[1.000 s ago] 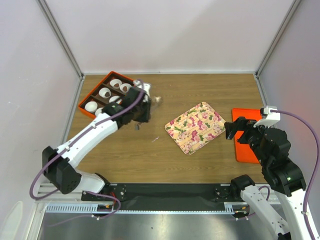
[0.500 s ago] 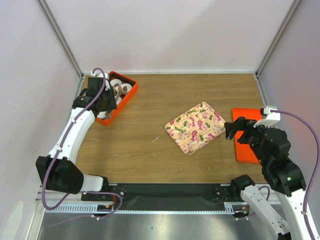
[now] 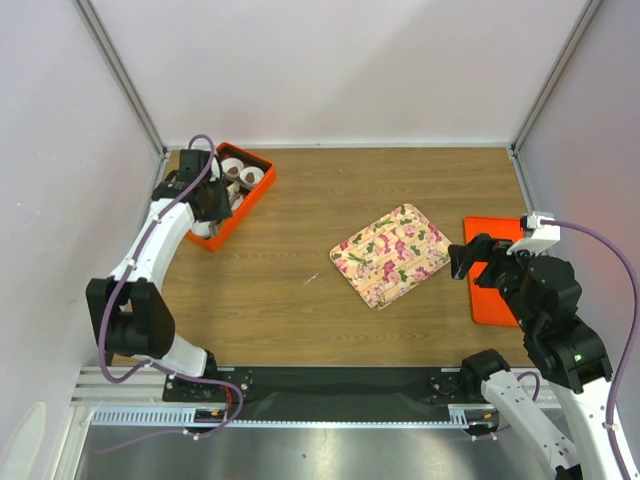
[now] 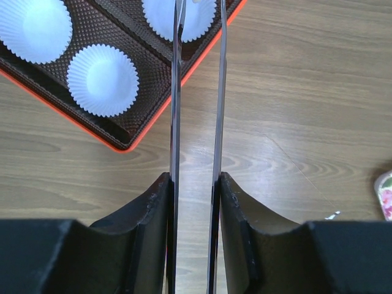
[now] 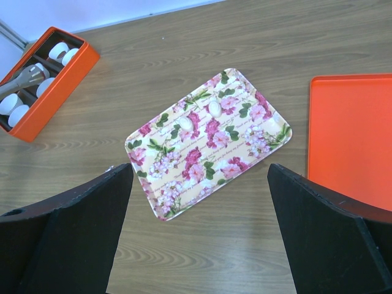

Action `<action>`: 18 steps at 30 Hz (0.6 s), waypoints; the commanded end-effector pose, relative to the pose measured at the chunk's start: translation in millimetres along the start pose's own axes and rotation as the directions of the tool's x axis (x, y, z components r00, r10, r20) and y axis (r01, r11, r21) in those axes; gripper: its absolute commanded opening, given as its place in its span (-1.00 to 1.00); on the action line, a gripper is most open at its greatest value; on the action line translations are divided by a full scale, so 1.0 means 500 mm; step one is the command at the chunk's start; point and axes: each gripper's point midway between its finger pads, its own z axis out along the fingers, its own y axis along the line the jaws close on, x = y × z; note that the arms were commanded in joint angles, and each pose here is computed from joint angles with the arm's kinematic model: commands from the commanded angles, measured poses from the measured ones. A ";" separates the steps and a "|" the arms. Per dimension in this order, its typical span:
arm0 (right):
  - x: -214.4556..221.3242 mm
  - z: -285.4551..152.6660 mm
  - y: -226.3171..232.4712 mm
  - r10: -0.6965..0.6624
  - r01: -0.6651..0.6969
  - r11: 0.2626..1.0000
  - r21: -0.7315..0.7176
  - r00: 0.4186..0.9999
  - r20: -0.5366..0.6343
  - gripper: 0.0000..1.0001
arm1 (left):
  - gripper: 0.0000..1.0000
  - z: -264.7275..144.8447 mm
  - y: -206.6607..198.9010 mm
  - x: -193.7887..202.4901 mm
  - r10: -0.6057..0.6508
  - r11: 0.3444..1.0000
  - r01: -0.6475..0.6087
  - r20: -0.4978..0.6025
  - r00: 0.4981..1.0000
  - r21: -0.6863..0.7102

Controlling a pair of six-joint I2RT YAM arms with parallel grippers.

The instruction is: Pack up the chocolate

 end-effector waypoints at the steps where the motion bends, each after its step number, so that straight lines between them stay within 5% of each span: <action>1: -0.020 -0.005 0.005 -0.002 0.003 1.000 -0.011 0.999 0.036 0.99 | -0.23 -0.001 0.007 -0.064 0.017 1.000 -0.016 0.085 0.996 -0.011; 18: -0.025 -0.006 0.003 -0.016 0.016 1.000 -0.005 0.999 0.041 0.99 | -0.23 0.038 0.028 -0.062 0.024 0.998 -0.021 0.041 0.999 -0.064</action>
